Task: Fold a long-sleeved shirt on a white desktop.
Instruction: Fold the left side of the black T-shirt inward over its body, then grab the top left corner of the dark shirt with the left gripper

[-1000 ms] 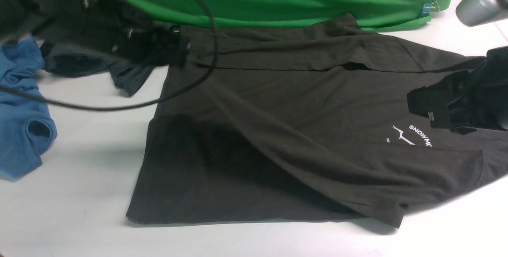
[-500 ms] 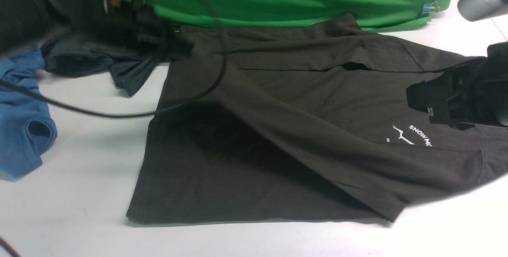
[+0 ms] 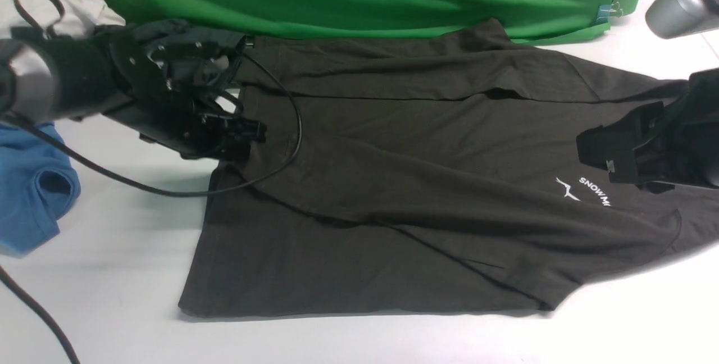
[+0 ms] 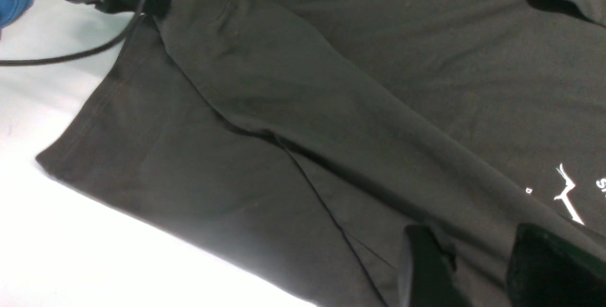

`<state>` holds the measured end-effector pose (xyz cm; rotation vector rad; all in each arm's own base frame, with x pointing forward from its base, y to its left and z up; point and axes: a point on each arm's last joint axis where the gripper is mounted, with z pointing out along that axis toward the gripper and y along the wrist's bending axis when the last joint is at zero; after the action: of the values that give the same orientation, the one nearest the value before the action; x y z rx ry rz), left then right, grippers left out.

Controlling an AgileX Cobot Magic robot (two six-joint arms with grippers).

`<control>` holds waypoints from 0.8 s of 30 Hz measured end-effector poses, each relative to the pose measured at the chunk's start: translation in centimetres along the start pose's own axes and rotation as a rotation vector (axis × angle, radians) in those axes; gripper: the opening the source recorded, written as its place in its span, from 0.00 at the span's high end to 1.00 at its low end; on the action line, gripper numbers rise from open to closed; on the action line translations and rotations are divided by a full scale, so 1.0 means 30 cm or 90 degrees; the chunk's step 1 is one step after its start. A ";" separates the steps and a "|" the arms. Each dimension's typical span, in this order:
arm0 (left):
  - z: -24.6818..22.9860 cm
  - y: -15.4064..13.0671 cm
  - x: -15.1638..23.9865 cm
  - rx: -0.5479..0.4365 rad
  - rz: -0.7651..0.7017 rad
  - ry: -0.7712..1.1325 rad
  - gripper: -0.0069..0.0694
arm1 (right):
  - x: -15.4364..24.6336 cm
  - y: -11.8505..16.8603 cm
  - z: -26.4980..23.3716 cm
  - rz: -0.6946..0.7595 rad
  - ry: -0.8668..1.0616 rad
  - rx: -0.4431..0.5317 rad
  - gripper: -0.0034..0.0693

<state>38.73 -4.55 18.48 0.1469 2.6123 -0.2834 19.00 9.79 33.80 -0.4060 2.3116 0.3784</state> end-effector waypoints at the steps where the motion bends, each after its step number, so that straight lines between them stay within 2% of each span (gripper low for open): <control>1: -0.034 -0.005 -0.019 -0.001 -0.011 -0.007 0.54 | 0.000 0.000 0.000 0.002 0.001 0.000 0.62; 6: -0.170 -0.002 -0.142 0.021 -0.136 -0.058 0.18 | 0.003 0.001 0.000 -0.013 0.007 -0.001 0.62; 7: -0.175 0.000 -0.148 0.022 -0.139 -0.061 0.18 | 0.003 0.001 0.000 -0.013 0.007 -0.001 0.62; 9: -0.227 0.023 -0.233 0.050 -0.187 -0.102 0.06 | -0.001 0.007 0.000 -0.041 0.006 -0.013 0.62; 14: -0.191 0.064 -0.323 0.083 -0.217 -0.102 0.03 | -0.059 0.022 0.007 -0.080 -0.007 -0.032 0.62; 19: -0.012 0.104 -0.386 0.104 -0.245 -0.064 0.04 | -0.185 0.044 0.021 -0.096 -0.048 -0.040 0.62; 24: 0.130 0.154 -0.403 0.105 -0.287 -0.044 0.09 | -0.220 0.052 0.028 -0.096 -0.063 -0.044 0.62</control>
<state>51.79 -1.55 20.35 -0.3953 2.5247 -0.6480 23.33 12.69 38.20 -0.5795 2.1611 0.3954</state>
